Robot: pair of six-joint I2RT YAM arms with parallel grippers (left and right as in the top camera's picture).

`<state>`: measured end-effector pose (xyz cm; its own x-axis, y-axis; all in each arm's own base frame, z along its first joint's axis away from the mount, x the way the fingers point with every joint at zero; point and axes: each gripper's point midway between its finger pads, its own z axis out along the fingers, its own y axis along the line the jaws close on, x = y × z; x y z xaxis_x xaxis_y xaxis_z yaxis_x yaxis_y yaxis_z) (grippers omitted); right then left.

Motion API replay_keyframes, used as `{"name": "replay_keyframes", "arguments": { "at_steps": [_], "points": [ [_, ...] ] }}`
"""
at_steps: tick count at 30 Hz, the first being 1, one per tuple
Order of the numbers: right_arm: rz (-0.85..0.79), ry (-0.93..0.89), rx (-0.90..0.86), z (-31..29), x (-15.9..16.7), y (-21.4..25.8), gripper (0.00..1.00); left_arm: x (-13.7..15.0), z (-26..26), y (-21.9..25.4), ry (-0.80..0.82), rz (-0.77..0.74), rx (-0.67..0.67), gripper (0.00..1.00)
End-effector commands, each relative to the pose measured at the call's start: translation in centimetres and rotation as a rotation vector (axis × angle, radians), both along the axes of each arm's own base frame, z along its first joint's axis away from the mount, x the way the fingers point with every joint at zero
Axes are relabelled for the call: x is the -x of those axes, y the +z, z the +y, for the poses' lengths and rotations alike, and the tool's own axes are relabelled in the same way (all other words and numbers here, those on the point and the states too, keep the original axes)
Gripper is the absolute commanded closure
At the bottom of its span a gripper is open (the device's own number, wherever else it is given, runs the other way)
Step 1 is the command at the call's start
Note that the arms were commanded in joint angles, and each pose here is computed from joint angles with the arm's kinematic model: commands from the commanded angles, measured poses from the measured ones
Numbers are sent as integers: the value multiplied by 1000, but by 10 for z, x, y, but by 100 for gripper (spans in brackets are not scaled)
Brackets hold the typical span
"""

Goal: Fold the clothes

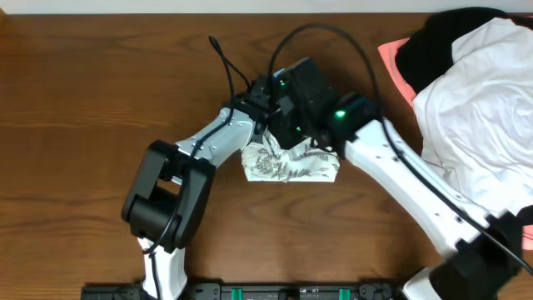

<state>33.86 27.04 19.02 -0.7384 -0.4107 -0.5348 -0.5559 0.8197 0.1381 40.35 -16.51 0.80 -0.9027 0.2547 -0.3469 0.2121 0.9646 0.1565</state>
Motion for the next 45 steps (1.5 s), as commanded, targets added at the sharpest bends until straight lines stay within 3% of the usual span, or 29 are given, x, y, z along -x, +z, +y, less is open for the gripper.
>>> {"name": "replay_keyframes", "arguments": {
  "at_steps": [1,4,6,19,25,36,40,45],
  "points": [
    [-92,-3,-74,-7,-4,45,48,15,23,-14,9,36,-113,18],
    [-111,-32,-85,-19,-7,56,48,16,25,-13,11,42,-117,18],
    [-110,-59,-83,-29,-13,56,49,17,30,-13,20,43,-141,1],
    [-53,-137,-57,-56,-17,46,51,3,53,2,84,-2,-141,2],
    [-45,-137,-51,-57,-16,45,51,-15,59,41,121,-112,-83,2],
    [-30,-144,-31,-60,-13,41,51,-21,75,121,210,-282,24,2],
    [-43,-174,9,-69,-16,39,50,-2,47,125,141,-194,191,2],
    [-40,-184,17,-73,-16,38,50,47,3,100,31,90,406,2]
  ]
}}
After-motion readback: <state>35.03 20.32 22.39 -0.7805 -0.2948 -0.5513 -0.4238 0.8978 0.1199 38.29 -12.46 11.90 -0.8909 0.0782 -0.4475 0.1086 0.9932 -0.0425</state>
